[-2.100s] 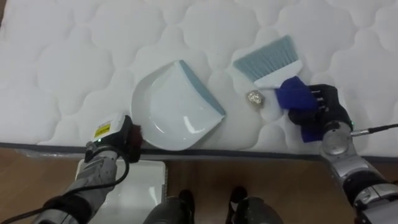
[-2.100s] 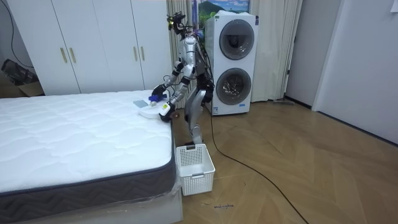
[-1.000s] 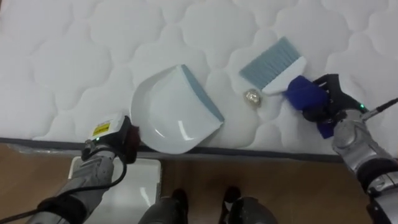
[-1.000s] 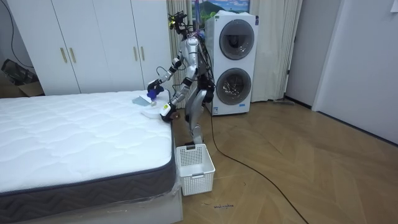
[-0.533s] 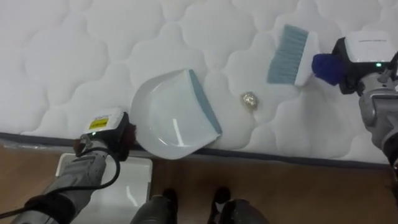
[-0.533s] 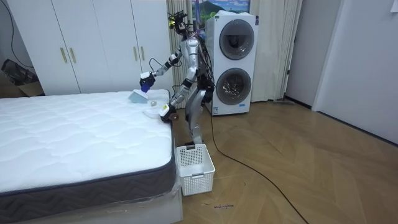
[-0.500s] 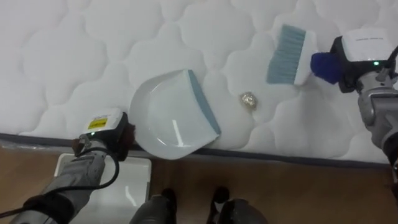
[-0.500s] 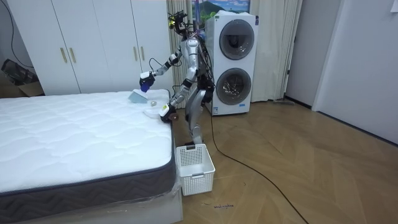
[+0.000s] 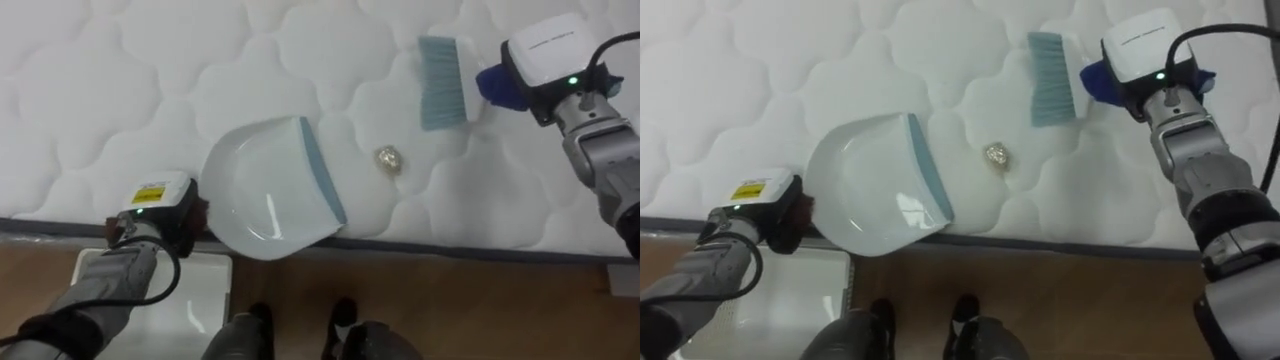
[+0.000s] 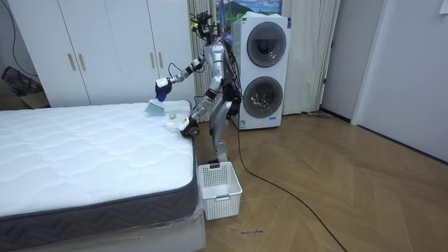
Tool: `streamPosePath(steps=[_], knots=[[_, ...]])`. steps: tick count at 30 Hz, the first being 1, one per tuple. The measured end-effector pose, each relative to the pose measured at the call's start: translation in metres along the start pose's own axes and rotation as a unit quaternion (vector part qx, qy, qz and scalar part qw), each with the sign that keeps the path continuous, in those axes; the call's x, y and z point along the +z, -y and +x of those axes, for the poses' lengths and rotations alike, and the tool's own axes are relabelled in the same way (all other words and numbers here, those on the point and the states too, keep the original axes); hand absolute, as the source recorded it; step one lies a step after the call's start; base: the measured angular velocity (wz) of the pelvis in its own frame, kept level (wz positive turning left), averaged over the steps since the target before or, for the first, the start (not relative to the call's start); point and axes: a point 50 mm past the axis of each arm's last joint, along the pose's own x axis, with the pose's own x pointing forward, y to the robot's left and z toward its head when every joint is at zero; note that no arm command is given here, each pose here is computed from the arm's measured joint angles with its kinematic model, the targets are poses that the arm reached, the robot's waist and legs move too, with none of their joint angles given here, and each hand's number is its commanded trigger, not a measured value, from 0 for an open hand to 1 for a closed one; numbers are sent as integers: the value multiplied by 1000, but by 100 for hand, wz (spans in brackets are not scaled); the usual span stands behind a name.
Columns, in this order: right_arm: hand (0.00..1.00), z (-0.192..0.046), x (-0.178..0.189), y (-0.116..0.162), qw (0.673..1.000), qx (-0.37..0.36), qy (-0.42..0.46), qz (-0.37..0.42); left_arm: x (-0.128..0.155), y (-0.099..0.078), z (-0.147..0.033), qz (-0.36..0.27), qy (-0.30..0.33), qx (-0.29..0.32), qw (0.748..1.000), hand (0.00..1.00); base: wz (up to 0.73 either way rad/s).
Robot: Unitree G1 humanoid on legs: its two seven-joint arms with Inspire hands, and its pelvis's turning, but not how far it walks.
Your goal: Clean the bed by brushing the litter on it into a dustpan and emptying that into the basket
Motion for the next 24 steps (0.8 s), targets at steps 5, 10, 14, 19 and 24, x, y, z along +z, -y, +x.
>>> streamPosePath(steps=[5, 10, 14, 19, 24], knots=[[100, 0, 16, 5, 999, 3, 34, -14, -5, -1, -1, 5, -2, -12, 1000, 100, -4], [100, -10, 30, -4, 997, 41, 60, -2, -7, -1, -2, 11, 2, -19, 1000, 100, -2], [100, -10, 40, 3, 995, 56, 81, 6, -10, -2, -3, 15, 3, -25, 1000, 100, -3], [100, -12, 52, 7, 991, 82, 100, 22, -10, 0, -3, 15, 3, -36, 999, 100, 0], [100, -18, 65, 7, 985, 111, 118, 57, -10, 2, -3, 17, 4, -47, 999, 100, 0]])
